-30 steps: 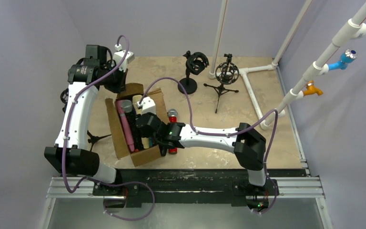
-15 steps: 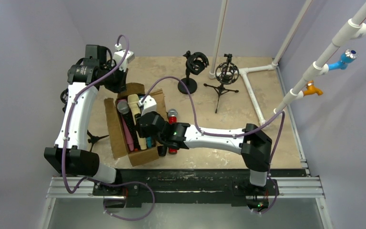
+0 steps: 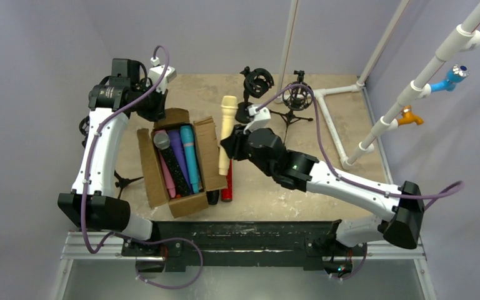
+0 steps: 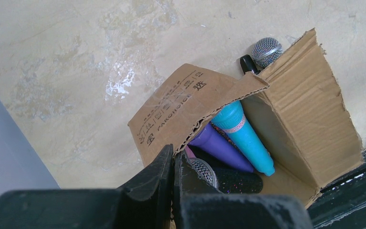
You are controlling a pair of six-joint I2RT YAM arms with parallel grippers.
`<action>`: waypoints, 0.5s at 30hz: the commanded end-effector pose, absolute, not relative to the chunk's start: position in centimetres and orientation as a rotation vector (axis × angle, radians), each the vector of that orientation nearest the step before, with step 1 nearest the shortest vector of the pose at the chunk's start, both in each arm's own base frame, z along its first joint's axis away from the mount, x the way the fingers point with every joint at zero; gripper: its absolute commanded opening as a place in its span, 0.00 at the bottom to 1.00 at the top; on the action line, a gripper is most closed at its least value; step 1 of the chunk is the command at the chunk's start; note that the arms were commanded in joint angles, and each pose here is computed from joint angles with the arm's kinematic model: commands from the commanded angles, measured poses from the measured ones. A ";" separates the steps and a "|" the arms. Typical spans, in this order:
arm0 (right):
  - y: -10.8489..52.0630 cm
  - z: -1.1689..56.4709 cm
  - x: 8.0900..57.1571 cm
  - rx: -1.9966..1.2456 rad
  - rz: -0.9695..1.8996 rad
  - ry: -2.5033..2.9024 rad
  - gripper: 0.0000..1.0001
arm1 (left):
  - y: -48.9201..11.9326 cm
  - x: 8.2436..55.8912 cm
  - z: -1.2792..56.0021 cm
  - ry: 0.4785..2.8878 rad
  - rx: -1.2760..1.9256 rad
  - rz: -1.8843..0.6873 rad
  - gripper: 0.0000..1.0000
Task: Attach the microphones to the stand
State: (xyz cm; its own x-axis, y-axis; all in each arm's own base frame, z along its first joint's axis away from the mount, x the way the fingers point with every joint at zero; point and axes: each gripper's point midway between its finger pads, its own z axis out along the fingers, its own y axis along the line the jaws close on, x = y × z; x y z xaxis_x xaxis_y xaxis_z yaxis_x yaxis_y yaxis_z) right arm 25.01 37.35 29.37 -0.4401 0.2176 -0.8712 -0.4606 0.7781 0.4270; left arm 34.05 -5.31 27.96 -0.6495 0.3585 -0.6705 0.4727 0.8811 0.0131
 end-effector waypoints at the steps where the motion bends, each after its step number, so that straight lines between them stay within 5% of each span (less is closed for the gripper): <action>1: 32.3 24.8 25.8 -0.108 0.656 1.968 0.00 | -5.6 34.7 32.1 2.185 0.589 -0.182 0.00; 15: 30.0 11.1 27.8 -0.072 0.539 2.161 0.00 | -5.7 34.7 32.4 2.185 0.587 -0.188 0.00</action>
State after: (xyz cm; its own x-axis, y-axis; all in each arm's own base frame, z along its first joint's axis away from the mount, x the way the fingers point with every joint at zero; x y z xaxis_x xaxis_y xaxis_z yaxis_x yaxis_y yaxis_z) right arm 26.14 27.48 10.41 -0.6343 0.0532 -0.7712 -0.2316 0.9387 0.2553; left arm 34.02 -5.31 28.00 -0.6498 0.3585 -0.6703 0.4727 0.8811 0.0130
